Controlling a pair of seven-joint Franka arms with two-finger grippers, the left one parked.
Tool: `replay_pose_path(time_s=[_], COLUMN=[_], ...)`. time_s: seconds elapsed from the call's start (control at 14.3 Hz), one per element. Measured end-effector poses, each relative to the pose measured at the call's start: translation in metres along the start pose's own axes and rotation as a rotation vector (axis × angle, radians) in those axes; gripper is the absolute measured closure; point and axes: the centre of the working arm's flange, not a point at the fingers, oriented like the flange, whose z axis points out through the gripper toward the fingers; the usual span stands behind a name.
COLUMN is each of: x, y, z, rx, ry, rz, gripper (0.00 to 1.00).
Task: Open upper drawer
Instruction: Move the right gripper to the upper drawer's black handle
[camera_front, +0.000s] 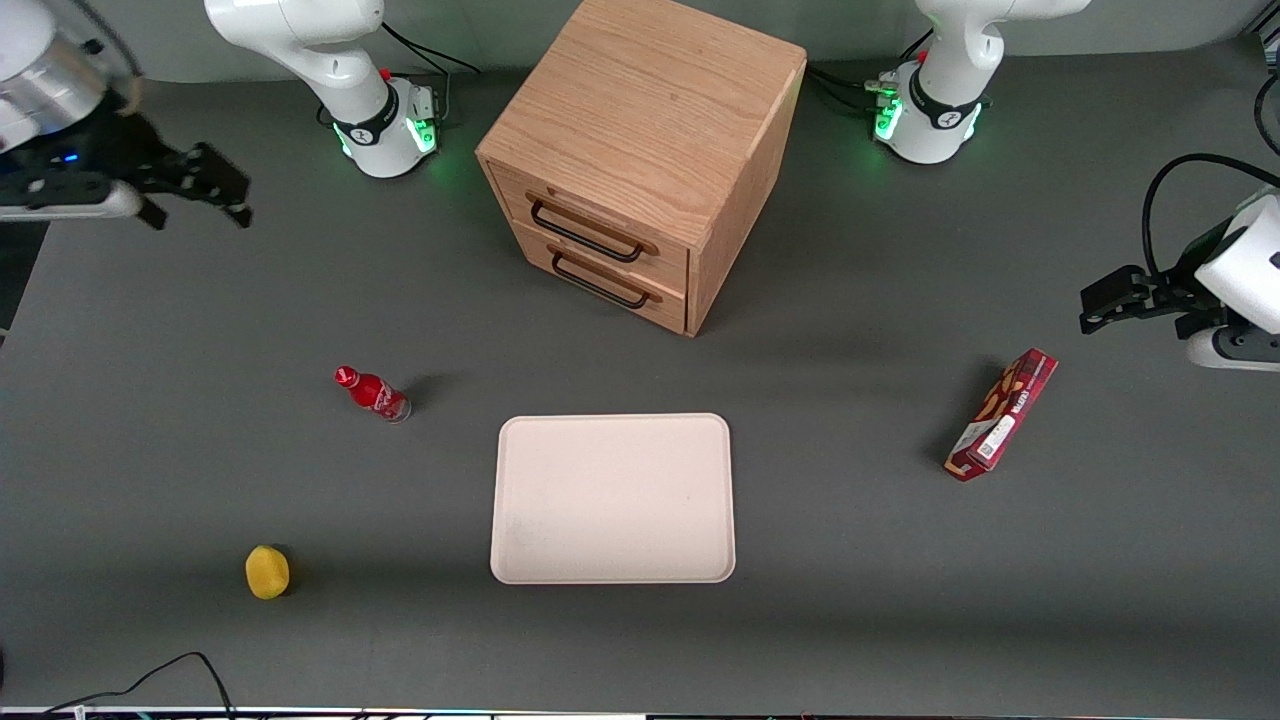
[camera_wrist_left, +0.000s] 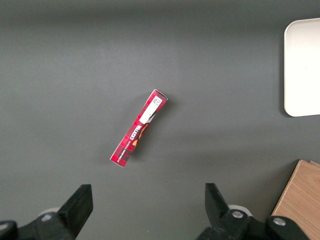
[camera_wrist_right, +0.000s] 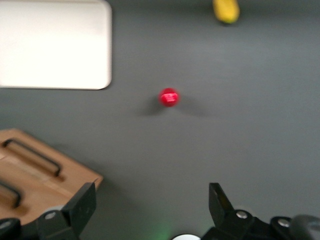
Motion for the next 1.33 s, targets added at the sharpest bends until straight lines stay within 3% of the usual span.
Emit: replay_pose_path(time_s=[0.28, 0.49, 0.77, 1.12, 1.33], x=[-0.009, -0.005, 0.002, 0.028, 0.048], y=[-0.086, -0.136, -0.179, -0.227, -0.234], z=[-0.015, -0.007, 0.033, 0.122, 0.174], rx=[0.069, 0.13, 0.257, 0.391, 0.448], ry=[0.012, -0.012, -0.095, -0.224, -0.267], rz=[-0.179, -0.447, -0.697, -0.778, -0.799], gripper=[0.0, 0.0, 0.0, 0.0, 0.0])
